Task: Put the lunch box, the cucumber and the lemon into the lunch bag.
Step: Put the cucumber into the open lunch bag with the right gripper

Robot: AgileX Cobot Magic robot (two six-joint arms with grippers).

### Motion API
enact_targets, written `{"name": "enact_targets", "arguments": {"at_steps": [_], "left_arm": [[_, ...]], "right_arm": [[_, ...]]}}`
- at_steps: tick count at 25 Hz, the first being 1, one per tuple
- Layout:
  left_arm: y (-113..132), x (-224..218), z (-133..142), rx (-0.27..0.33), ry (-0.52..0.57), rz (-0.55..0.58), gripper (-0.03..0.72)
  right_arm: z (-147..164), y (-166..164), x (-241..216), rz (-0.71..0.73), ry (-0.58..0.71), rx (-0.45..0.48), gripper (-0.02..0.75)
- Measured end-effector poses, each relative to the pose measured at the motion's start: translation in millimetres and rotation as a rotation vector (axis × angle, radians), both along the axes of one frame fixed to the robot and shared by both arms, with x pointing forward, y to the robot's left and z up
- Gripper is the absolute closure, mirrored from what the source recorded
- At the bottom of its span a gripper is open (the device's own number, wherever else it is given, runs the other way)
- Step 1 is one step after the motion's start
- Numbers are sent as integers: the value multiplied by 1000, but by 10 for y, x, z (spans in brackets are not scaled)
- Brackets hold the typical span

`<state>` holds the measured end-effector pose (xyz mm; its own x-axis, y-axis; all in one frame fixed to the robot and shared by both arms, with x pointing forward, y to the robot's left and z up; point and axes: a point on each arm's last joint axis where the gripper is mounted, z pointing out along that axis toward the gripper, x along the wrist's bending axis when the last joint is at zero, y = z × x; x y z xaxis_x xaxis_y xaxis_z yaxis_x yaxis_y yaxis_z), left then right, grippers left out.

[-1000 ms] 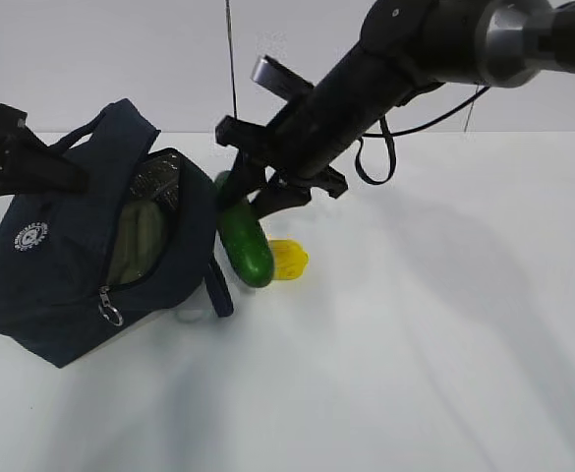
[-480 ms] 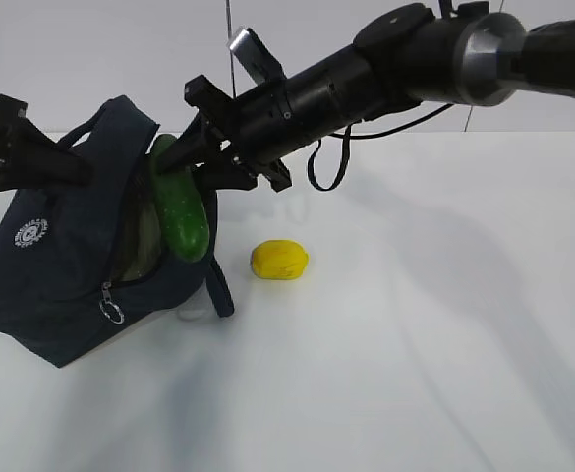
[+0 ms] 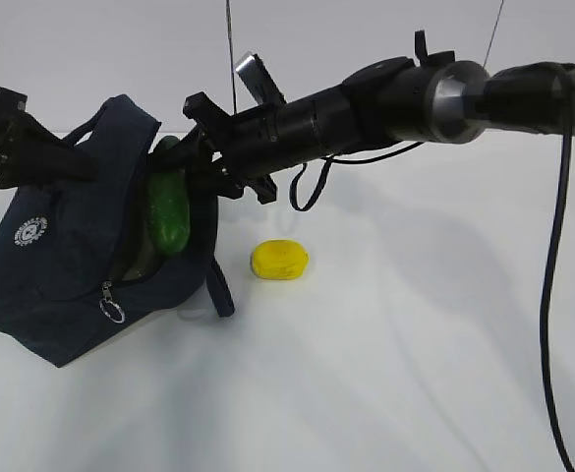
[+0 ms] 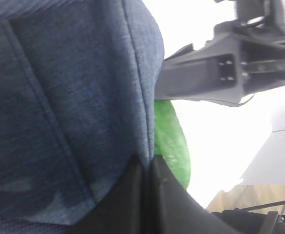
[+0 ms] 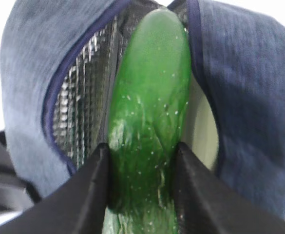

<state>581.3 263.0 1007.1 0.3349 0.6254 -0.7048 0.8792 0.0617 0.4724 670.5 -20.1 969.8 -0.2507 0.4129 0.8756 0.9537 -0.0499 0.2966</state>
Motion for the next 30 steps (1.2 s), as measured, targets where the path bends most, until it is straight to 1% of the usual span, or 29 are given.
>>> {"name": "enact_targets", "arguments": {"at_steps": [5, 10, 13, 15, 21, 26, 28, 30], "left_arm": [[-4, 1, 6, -9, 1, 2, 693], [-5, 0, 8, -12, 1, 1, 693], [-6, 1, 9, -13, 1, 2, 693], [-6, 1, 9, -13, 1, 2, 693], [-7, 0, 10, -14, 1, 1, 693], [-7, 0, 10, -14, 1, 1, 693], [-7, 0, 10, -14, 1, 1, 693], [-7, 0, 10, -14, 1, 1, 693]], "right_arm": [[-17, 77, 0, -18, -23, 28, 450], [-116, 110, 30, -44, 8, 58, 450], [-218, 140, 32, -48, 35, 65, 450], [-233, 173, 17, -47, 41, 69, 449], [-238, 269, -33, -43, 40, 67, 384], [-237, 276, -33, -47, 40, 69, 295], [-233, 280, -44, -36, 44, 73, 271], [-232, 283, -59, -19, 46, 75, 262]]}}
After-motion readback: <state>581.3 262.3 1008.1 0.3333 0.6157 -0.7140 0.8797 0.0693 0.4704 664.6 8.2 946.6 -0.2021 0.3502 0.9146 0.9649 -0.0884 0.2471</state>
